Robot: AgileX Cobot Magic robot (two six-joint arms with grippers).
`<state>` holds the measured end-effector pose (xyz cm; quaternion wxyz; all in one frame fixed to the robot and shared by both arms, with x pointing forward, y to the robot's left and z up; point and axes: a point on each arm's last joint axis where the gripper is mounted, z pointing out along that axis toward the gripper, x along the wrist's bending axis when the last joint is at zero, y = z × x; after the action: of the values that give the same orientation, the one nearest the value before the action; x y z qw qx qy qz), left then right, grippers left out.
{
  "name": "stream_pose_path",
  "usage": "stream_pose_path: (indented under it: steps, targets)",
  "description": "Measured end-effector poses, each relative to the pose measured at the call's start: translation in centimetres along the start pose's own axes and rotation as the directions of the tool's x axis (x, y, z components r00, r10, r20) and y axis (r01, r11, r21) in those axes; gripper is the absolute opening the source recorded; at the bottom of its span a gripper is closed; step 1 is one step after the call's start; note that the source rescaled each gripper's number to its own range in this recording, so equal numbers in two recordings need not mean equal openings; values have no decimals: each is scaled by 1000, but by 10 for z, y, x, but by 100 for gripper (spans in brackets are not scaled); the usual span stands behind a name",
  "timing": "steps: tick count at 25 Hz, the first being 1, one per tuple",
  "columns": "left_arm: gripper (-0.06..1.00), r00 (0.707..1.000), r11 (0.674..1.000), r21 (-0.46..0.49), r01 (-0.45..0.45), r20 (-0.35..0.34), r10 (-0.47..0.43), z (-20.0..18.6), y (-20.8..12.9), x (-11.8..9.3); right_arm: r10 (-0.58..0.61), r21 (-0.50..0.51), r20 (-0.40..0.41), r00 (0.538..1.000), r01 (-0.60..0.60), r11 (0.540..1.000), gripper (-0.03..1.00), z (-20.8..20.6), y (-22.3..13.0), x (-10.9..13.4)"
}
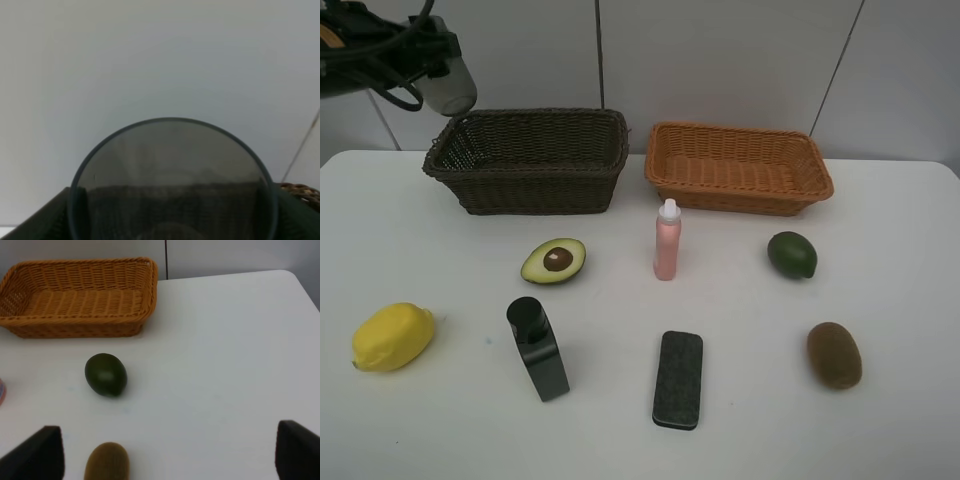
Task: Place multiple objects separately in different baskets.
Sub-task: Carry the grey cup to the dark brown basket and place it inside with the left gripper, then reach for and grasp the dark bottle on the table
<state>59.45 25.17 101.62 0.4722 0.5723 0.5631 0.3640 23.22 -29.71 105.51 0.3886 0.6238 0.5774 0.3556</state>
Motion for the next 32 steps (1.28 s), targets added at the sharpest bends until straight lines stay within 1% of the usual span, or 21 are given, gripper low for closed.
stream_pose_path:
  steps: [3,6,10,17,18,21,23,27,32]
  targets:
    - [77,1000,998,69,-3,-8,3,33,-2,0,0,0,0,1000,0,1000,100,0,0,0]
    - [77,1000,992,130,-2,-15,4,60,-13,1,0,0,0,1000,0,1000,100,0,0,0]
    - [77,1000,984,178,-9,-17,12,79,-27,3,0,0,0,1000,0,1000,100,0,0,0]
    - [77,999,971,238,-26,-19,31,88,-48,5,0,0,0,1000,0,1000,100,0,0,0]
    - [79,999,968,246,-42,-15,48,89,-51,6,0,0,0,1000,0,1000,100,0,0,0]
    - [94,995,960,263,-93,1,96,91,-56,6,0,0,1,1000,0,1000,100,0,0,0]
    - [99,994,959,263,-104,6,106,91,-56,6,0,0,1,1000,0,1000,100,0,0,0]
    - [100,993,956,271,-116,9,118,88,-52,5,0,0,1,1000,0,1000,100,0,0,0]
    - [100,996,960,269,-81,-3,85,73,-29,3,0,0,1,1000,0,1000,100,0,0,0]
